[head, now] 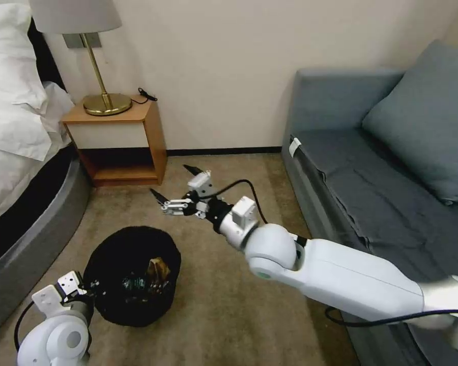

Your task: Pick up the trash bin, then pick up the garbage on the floor and place it into the trash bin.

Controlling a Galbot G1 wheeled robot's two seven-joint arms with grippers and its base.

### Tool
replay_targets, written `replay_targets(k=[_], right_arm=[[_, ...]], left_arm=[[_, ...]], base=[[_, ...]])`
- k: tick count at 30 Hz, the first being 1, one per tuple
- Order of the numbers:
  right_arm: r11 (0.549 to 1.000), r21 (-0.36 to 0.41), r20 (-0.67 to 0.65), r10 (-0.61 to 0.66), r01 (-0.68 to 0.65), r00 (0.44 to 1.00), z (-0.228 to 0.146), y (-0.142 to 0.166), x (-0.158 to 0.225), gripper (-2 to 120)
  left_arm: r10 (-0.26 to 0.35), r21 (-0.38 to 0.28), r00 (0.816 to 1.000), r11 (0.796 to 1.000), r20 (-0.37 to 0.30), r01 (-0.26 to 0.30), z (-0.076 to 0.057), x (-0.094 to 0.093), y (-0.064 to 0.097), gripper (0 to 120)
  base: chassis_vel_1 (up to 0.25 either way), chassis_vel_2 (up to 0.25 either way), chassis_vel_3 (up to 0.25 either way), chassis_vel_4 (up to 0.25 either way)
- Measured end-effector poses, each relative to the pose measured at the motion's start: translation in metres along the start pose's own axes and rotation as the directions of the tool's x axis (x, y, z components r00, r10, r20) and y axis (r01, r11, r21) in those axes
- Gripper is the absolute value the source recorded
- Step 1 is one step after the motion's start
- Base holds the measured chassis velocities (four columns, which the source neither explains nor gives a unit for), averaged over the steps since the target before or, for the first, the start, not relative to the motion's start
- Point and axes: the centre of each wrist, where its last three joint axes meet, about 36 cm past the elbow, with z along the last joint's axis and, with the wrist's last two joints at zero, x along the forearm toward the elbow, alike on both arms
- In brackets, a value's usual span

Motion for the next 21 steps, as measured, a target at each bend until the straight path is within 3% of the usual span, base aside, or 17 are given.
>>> replay_targets(k=[9, 15, 21], right_arm=[[1.000, -0.001, -0.008, 0.008, -0.008, 1.000, 0.012, -0.001, 0.007, 100], [1.000, -0.002, -0.012, 0.012, -0.012, 1.000, 0.017, -0.001, 0.008, 100], [1.000, -0.007, -0.020, 0.018, -0.018, 1.000, 0.023, 0.000, 0.011, 100]], left_arm=[[-0.024, 0.016, 0.999, 1.000, -0.046, 0.024, 0.013, -0.018, 0.008, 3], [-0.009, 0.012, 0.999, 1.000, -0.032, 0.010, 0.015, -0.020, 0.011, 3], [0.031, -0.015, 0.998, 0.999, 0.049, -0.030, 0.015, -0.017, 0.012, 25]], base=[[0.000, 0.000, 0.000, 0.000], [0.000, 0.000, 0.000, 0.000], [0.000, 0.000, 0.000, 0.000]])
